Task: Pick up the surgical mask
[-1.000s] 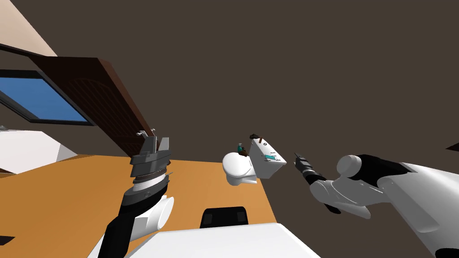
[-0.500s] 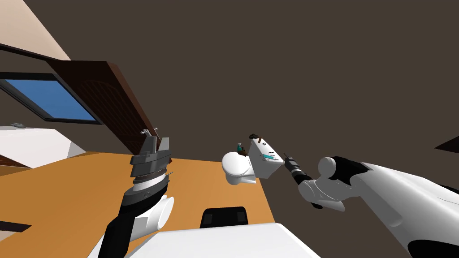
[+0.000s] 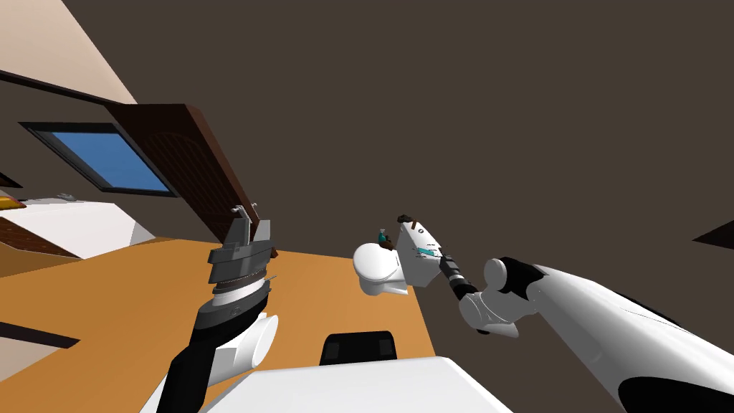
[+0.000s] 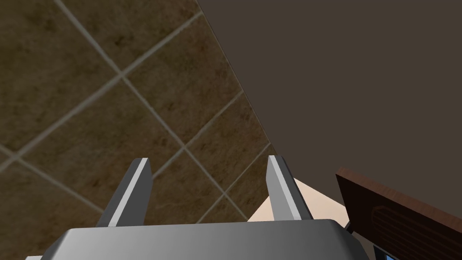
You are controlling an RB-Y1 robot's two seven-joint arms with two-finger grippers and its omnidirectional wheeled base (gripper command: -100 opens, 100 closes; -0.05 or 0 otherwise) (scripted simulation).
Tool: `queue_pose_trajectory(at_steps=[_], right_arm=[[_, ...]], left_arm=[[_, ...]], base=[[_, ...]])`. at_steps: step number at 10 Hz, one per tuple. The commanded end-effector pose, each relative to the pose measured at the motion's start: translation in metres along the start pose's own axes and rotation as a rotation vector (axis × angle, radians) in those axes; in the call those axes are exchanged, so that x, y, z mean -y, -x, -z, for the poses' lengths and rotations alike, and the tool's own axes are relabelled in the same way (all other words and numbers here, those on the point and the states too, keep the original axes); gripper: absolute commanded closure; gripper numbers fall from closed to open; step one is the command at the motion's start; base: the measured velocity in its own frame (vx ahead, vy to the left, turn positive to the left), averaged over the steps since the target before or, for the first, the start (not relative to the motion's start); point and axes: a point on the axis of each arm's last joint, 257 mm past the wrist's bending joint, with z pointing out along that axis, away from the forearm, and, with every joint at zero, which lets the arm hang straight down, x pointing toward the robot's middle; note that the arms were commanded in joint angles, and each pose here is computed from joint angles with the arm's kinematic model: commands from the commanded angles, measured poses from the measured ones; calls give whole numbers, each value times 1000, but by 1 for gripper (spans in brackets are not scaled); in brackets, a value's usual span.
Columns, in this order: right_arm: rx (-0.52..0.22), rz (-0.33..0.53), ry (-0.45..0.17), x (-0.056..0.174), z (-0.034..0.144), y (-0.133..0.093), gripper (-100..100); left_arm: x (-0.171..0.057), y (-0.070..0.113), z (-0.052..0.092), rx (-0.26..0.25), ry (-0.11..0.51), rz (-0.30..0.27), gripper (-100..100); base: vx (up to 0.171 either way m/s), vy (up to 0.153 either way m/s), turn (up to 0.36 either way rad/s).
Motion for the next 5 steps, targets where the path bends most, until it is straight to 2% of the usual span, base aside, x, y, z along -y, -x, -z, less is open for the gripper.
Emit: queue_pose_trajectory(at_steps=[1, 4, 5], right_arm=[[31, -21, -7, -5, 2, 25, -100], [69, -65, -28, -23, 18, 67, -100], [74, -69, -26, -24, 18, 71, -100]], left_arm=[[0, 0, 0, 0, 0, 0, 0], [0, 0, 0, 0, 0, 0, 0], [0, 0, 0, 0, 0, 0, 0]], base=[[-5, -74, 52], [24, -76, 66], [36, -65, 50]])
